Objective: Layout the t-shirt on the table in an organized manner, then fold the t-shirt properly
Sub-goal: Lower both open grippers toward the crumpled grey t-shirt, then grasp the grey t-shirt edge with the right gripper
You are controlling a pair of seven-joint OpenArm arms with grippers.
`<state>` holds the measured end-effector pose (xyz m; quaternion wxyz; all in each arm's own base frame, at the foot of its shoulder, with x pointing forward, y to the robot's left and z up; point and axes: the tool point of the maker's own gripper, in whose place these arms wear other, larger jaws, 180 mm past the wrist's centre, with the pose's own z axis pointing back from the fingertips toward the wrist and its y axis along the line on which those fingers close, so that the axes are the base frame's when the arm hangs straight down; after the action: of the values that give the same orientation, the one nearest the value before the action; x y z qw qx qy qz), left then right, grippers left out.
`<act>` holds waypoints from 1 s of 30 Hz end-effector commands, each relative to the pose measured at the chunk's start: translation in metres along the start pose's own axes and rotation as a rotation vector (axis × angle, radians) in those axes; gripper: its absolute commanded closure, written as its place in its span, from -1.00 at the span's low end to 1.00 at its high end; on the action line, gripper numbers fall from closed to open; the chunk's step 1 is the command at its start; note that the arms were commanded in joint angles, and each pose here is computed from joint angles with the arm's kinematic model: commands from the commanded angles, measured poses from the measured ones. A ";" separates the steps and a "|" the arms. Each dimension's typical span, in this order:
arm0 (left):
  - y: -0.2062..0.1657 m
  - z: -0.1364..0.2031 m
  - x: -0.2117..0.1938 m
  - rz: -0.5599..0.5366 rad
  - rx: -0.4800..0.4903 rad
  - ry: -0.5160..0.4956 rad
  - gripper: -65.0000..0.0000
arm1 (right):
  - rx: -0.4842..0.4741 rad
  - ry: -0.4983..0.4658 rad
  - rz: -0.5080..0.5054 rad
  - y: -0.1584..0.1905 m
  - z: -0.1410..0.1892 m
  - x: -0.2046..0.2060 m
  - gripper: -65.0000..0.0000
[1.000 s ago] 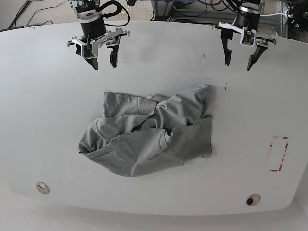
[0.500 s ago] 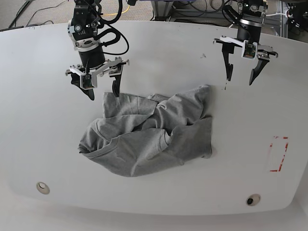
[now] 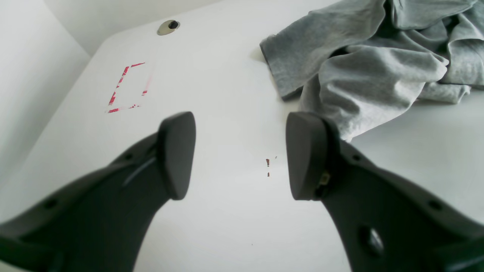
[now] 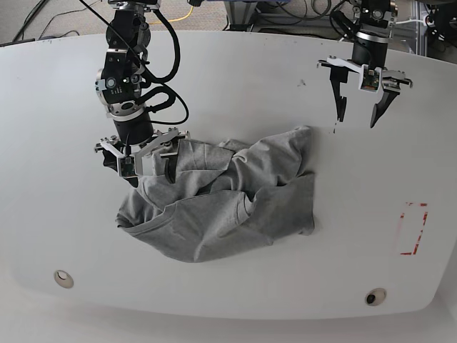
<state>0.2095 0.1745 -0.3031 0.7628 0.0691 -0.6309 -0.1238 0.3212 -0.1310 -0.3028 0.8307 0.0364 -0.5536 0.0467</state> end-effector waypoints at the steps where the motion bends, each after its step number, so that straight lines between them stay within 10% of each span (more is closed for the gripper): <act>1: 0.003 0.001 0.012 -0.004 0.008 -0.045 -0.11 | -0.001 -0.015 -0.011 -0.002 -0.005 0.004 -0.35; 30: 0.003 0.001 0.011 -0.004 0.008 -0.040 -0.11 | 0.070 0.142 -0.302 -0.033 -0.026 -0.061 -0.35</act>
<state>0.2096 0.1754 -0.3030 0.7628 0.0703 -0.6308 -0.1237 0.3172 -0.1592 -0.3790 0.8746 0.1393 -0.4606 -0.0593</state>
